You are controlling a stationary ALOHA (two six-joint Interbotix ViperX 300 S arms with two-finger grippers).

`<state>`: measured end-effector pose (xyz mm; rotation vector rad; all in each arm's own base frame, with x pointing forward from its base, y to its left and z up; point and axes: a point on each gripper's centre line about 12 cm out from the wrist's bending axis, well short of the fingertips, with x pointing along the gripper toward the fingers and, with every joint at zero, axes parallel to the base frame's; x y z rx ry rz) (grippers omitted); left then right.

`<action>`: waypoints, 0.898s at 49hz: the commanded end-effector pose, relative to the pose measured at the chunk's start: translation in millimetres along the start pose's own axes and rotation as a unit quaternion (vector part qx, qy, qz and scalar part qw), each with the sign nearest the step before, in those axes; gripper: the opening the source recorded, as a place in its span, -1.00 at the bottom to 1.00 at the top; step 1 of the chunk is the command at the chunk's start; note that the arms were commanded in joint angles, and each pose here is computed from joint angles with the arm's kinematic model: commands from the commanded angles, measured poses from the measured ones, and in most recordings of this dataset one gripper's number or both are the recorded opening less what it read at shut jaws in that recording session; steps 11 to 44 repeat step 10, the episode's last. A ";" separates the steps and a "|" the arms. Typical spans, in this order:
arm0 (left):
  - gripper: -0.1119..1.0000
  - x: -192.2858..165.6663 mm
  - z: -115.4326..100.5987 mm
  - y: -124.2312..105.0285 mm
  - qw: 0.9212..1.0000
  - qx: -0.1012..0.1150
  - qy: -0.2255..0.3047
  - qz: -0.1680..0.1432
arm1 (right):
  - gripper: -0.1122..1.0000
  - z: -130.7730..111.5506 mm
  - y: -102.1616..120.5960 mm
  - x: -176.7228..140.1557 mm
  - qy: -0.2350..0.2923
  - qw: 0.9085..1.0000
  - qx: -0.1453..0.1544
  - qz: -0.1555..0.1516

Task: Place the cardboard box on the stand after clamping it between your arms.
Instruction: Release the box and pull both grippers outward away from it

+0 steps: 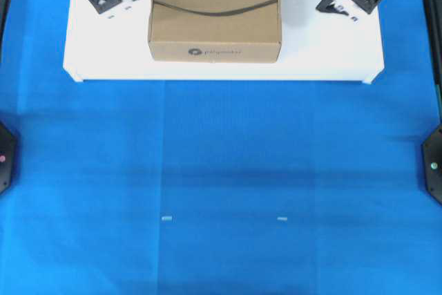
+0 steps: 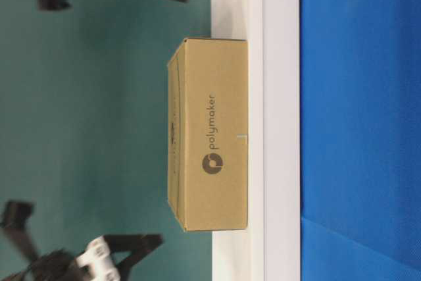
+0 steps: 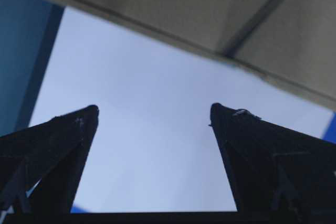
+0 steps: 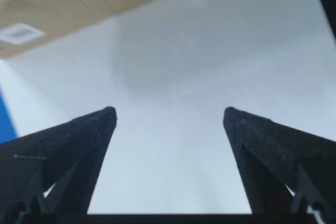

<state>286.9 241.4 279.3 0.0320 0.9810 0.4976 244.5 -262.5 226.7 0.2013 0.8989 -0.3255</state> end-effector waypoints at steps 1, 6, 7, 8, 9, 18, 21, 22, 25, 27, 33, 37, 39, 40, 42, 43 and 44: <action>0.70 -37.2 8.0 4.8 0.998 -0.004 -0.053 0.020 | 0.94 13.9 10.2 -28.6 -0.042 0.999 -0.011 -0.014; 0.70 -62.8 6.4 -3.4 0.996 0.008 -0.089 0.025 | 0.94 18.7 26.9 -49.4 -0.071 0.997 -0.020 -0.015; 0.70 -66.8 5.7 -7.3 0.995 0.012 -0.094 0.023 | 0.94 20.5 30.7 -54.1 -0.079 0.997 -0.020 -0.014; 0.70 -70.5 5.5 -11.6 0.995 0.016 -0.099 0.021 | 0.94 22.0 35.5 -58.1 -0.088 0.996 -0.019 -0.012; 0.70 -72.9 4.4 -16.6 0.994 0.021 -0.103 0.017 | 0.94 22.7 40.1 -62.1 -0.096 0.995 -0.018 -0.011; 0.70 -75.9 3.8 -20.8 0.994 0.025 -0.106 0.013 | 0.94 24.2 45.2 -66.4 -0.106 0.994 -0.018 -0.010; 0.70 -75.9 3.8 -20.8 0.994 0.025 -0.106 0.013 | 0.94 24.2 45.2 -66.4 -0.106 0.994 -0.018 -0.010; 0.70 -75.9 3.8 -20.8 0.994 0.025 -0.106 0.013 | 0.94 24.2 45.2 -66.4 -0.106 0.994 -0.018 -0.010; 0.70 -75.9 3.8 -20.8 0.994 0.025 -0.106 0.013 | 0.94 24.2 45.2 -66.4 -0.106 0.994 -0.018 -0.010; 0.70 -75.9 3.8 -20.8 0.994 0.025 -0.106 0.013 | 0.94 24.2 45.2 -66.4 -0.106 0.994 -0.018 -0.010; 0.70 -75.9 3.8 -20.8 0.994 0.025 -0.106 0.013 | 0.94 24.2 45.2 -66.4 -0.106 0.994 -0.018 -0.010; 0.70 -75.9 3.8 -20.8 0.994 0.025 -0.106 0.013 | 0.94 24.2 45.2 -66.4 -0.106 0.994 -0.018 -0.010; 0.70 -75.9 3.8 -20.8 0.994 0.025 -0.106 0.013 | 0.94 24.2 45.2 -66.4 -0.106 0.994 -0.018 -0.010; 0.70 -75.9 3.8 -20.8 0.994 0.025 -0.106 0.013 | 0.94 24.2 45.2 -66.4 -0.106 0.994 -0.018 -0.010; 0.70 -75.9 3.8 -20.8 0.994 0.025 -0.106 0.013 | 0.94 24.2 45.2 -66.4 -0.106 0.994 -0.018 -0.010; 0.70 -75.9 3.8 -20.8 0.994 0.025 -0.106 0.013 | 0.94 24.2 45.2 -66.4 -0.106 0.994 -0.018 -0.010; 0.70 -75.9 3.8 -20.8 0.994 0.025 -0.106 0.013 | 0.94 24.2 45.2 -66.4 -0.106 0.994 -0.018 -0.010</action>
